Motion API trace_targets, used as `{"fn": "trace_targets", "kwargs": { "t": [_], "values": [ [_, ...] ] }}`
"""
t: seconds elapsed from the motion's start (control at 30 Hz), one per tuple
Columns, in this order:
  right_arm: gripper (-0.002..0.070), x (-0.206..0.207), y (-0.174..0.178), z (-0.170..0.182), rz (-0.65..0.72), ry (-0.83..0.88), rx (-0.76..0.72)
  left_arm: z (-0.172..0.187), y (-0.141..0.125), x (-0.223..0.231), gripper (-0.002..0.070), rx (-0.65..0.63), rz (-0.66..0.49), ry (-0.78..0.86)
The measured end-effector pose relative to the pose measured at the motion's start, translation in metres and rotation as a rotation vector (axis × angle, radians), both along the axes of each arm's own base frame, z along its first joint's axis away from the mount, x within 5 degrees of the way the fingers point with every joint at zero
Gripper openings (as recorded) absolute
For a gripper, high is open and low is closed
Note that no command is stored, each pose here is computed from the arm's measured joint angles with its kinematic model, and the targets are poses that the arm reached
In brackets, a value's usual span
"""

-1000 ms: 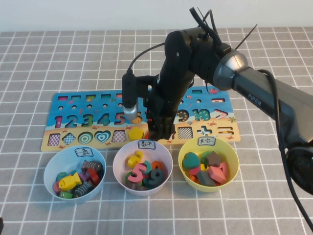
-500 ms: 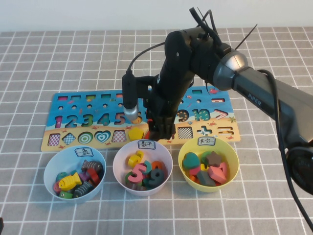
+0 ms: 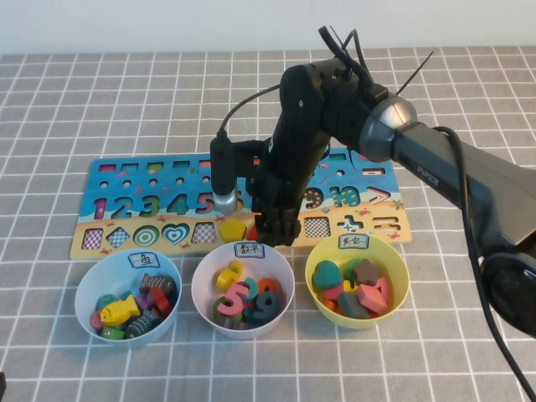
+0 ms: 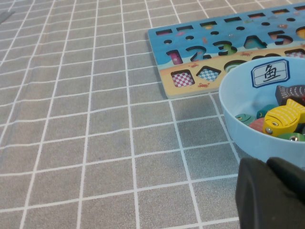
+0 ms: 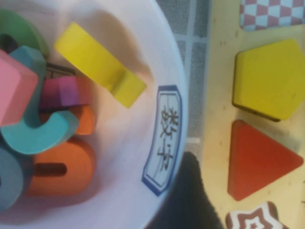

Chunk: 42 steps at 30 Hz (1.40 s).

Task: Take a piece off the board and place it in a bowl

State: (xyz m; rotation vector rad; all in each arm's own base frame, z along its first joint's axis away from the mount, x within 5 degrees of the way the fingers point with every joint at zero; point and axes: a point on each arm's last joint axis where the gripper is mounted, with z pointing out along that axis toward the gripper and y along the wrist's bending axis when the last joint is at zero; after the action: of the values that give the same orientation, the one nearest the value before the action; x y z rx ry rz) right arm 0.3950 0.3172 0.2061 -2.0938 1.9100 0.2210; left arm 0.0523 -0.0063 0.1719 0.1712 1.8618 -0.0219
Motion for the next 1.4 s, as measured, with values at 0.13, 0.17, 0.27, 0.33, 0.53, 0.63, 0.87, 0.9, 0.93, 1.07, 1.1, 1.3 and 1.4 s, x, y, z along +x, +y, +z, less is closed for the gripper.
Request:
{"fn": "trace_targets", "kwargs": {
  "t": [0.13, 0.17, 0.27, 0.33, 0.53, 0.63, 0.87, 0.9, 0.93, 1.07, 1.1, 1.3, 1.4],
  "values": [
    [0.0479, 0.0, 0.0, 0.0, 0.0, 0.001, 0.001, 0.0, 0.0, 0.0, -0.0001, 0.0, 0.0, 0.0],
    [0.0479, 0.0, 0.0, 0.0, 0.0, 0.001, 0.001, 0.0, 0.0, 0.0, -0.0001, 0.0, 0.0, 0.0],
    [0.0479, 0.0, 0.0, 0.0, 0.0, 0.001, 0.002, 0.0, 0.0, 0.0, -0.0001, 0.0, 0.0, 0.0],
    [0.0479, 0.0, 0.0, 0.0, 0.0, 0.001, 0.002, 0.0, 0.0, 0.0, -0.0001, 0.0, 0.0, 0.0],
    [0.0439, 0.001, 0.001, -0.007, 0.0, 0.012, -0.006, 0.0, 0.0, 0.0, -0.0001, 0.0, 0.0, 0.0],
    [0.0421, 0.001, 0.001, -0.01, -0.001, 0.016, -0.009, 0.0, 0.0, 0.0, -0.0001, 0.0, 0.0, 0.0],
    [0.0412, 0.001, 0.001, -0.01, -0.001, 0.016, -0.009, 0.0, 0.0, 0.0, -0.0001, 0.0, 0.0, 0.0],
    [0.0412, 0.001, 0.001, -0.01, -0.001, 0.016, -0.009, 0.0, 0.0, 0.0, -0.0001, 0.0, 0.0, 0.0],
    [0.0412, 0.002, 0.0, -0.01, -0.003, 0.016, -0.009, 0.0, 0.0, 0.0, -0.0001, 0.0, 0.0, 0.0],
    [0.0412, 0.002, 0.001, -0.011, -0.003, 0.018, -0.01, 0.0, 0.0, 0.0, -0.0001, 0.0, 0.0, 0.0],
    [0.0412, 0.002, 0.001, -0.011, -0.003, 0.018, -0.01, 0.0, 0.0, 0.0, -0.0001, 0.0, 0.0, 0.0],
    [0.0412, 0.003, 0.002, -0.008, -0.003, 0.01, 0.0, 0.0, 0.0, 0.0, -0.0001, 0.0, 0.0, 0.0],
    [0.0412, 0.004, 0.003, -0.004, -0.003, -0.002, 0.014, 0.0, 0.0, 0.0, -0.0001, 0.0, 0.0, 0.0]
  ]
}}
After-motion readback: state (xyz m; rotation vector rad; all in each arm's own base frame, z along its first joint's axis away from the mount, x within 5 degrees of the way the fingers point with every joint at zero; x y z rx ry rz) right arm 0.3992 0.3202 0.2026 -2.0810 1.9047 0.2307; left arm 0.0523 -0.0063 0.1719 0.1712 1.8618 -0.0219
